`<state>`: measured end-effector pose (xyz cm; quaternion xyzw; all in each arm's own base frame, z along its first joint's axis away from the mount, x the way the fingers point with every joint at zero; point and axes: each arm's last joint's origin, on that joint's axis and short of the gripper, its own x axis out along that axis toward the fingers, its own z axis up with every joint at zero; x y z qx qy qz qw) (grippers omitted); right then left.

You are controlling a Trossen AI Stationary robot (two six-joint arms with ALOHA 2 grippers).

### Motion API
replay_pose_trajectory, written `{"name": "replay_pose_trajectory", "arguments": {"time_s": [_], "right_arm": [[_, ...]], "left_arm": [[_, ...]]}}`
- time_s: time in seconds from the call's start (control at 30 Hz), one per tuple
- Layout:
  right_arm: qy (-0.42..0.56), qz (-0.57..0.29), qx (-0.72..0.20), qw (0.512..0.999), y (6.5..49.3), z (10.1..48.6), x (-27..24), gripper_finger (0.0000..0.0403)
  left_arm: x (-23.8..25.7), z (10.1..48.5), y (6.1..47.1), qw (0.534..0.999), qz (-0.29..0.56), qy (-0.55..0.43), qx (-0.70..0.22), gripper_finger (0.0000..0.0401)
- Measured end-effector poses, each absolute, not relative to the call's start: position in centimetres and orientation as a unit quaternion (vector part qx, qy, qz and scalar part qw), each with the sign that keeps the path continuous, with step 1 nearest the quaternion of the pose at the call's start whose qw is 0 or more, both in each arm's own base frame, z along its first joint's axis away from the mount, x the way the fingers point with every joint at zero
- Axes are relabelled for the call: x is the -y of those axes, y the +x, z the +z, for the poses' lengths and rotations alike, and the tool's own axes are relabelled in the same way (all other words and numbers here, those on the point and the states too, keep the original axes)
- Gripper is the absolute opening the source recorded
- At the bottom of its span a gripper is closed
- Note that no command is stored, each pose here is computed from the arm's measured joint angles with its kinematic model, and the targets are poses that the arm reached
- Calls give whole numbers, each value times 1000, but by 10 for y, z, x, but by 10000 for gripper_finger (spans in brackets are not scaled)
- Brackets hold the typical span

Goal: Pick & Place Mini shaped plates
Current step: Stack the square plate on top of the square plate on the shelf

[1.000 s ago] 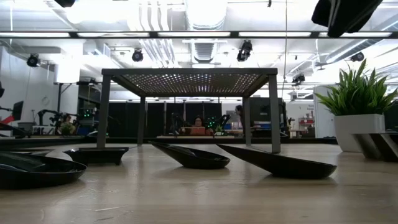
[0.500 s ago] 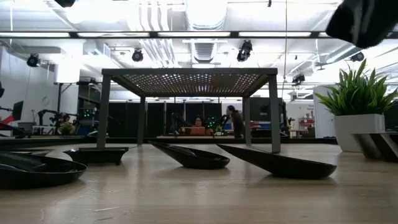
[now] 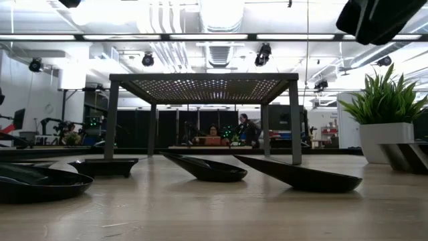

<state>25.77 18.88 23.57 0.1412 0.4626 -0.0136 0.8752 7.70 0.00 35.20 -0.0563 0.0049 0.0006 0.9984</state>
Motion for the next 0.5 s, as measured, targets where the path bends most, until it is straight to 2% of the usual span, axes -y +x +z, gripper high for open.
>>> {"name": "replay_pose_trajectory", "arguments": {"time_s": [0.2,0.5], "right_arm": [[164,12,-444,881,260,234,-194,110],[200,63,-464,861,254,235,-206,93]], "left_arm": [[0,352,77,998,1,-56,-5,0],[0,352,77,998,1,-56,-5,0]]}}
